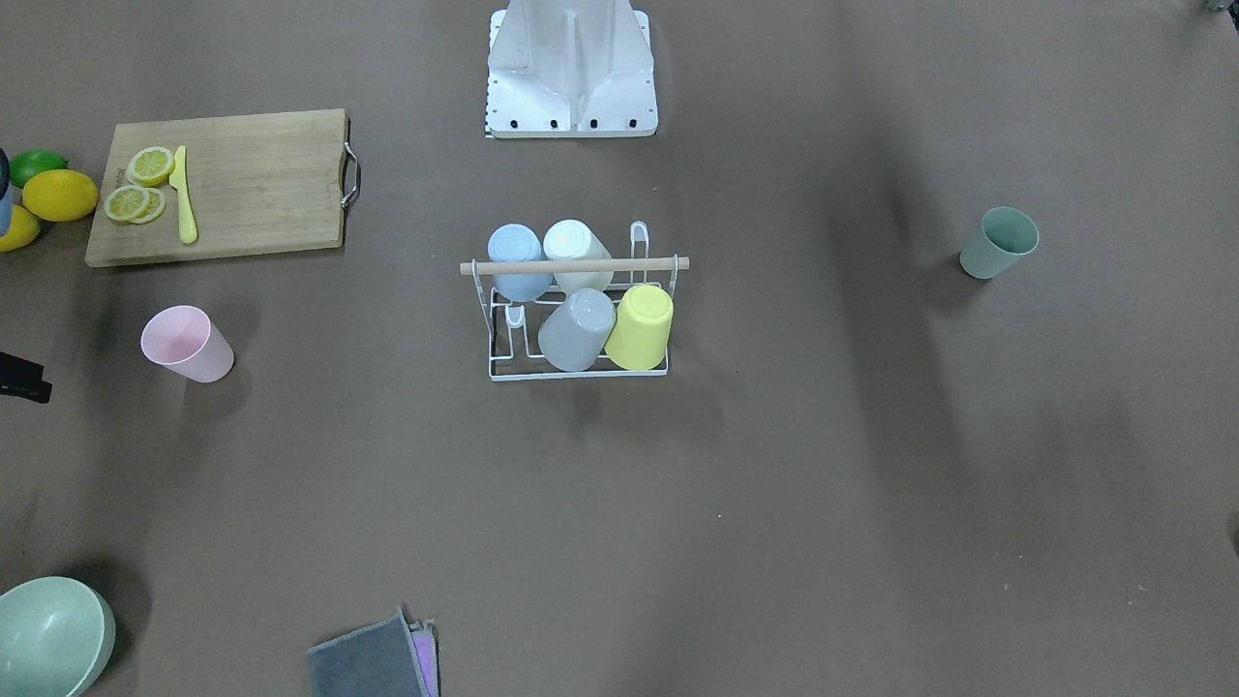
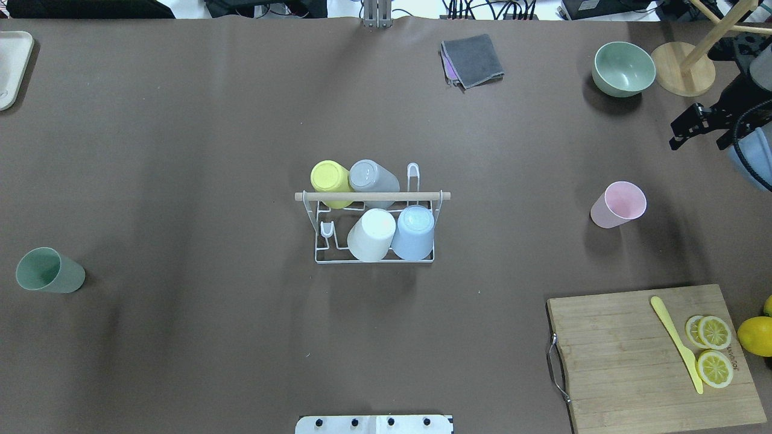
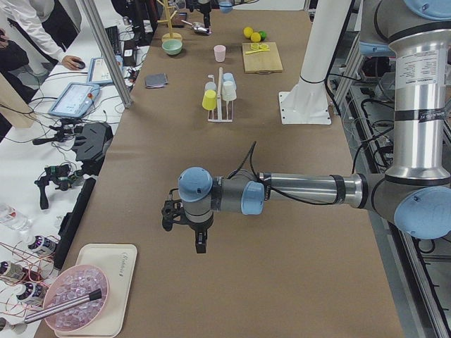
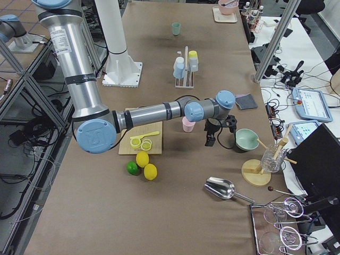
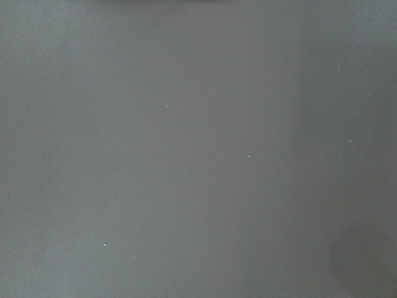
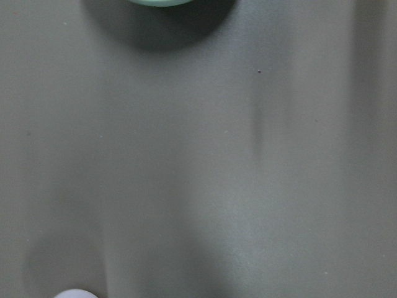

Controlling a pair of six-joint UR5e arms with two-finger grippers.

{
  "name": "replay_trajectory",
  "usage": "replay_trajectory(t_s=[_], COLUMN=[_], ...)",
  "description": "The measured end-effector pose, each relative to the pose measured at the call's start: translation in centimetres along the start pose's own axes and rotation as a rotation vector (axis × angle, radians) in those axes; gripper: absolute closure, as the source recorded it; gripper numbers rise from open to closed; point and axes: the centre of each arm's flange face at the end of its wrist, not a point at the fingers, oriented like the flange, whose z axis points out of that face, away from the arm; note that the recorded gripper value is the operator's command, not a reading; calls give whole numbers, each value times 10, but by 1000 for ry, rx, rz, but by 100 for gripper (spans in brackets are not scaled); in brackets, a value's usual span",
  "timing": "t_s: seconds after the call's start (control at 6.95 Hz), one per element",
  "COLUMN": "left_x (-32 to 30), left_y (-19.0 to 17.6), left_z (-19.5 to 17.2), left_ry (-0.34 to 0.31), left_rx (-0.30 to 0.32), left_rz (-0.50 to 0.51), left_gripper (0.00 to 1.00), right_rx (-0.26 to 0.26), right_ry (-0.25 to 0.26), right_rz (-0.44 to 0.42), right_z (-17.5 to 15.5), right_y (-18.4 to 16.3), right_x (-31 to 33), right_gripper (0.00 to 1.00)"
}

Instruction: Place cup on cup holder

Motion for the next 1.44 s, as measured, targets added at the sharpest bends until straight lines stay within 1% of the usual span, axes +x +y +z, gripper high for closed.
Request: replay_trajectory(t_s=[0.14, 0.29, 0.58, 0.72, 0.86, 1.01, 1.15, 1.29, 1.44], left_x=[10, 18, 27, 38, 52, 67, 81, 94, 109], left_y=[-6, -10, -17, -31, -51, -77, -106, -134, -161], left_z=[-9, -17, -25, -34, -44, -52, -57, -57, -52], left_ry=[4, 7, 10, 12, 17, 22, 25, 26, 21], left_rx=[20, 35, 53, 73, 94, 107, 113, 106, 75], left_rz=[16, 28, 43, 42, 21, -9, -44, -78, -106], left_gripper=[3, 3, 3, 3, 3, 3, 3, 3, 3], right_rx=[-18, -56, -145, -192, -243, -297, -341, -372, -397], right_ry=[2, 9, 29, 44, 49, 30, 9, 1, -2], right_rz=[9, 24, 40, 33, 4, -36, -58, -75, -90], right_z=[1, 3, 14, 20, 26, 37, 52, 65, 76], right_y=[-15, -25, -40, -50, -57, -58, -54, -51, -49], right_x=[-20, -40, -81, -104, -125, -141, -146, -144, -139], right_gripper=[1, 1, 0, 1, 1, 1, 1, 1, 1])
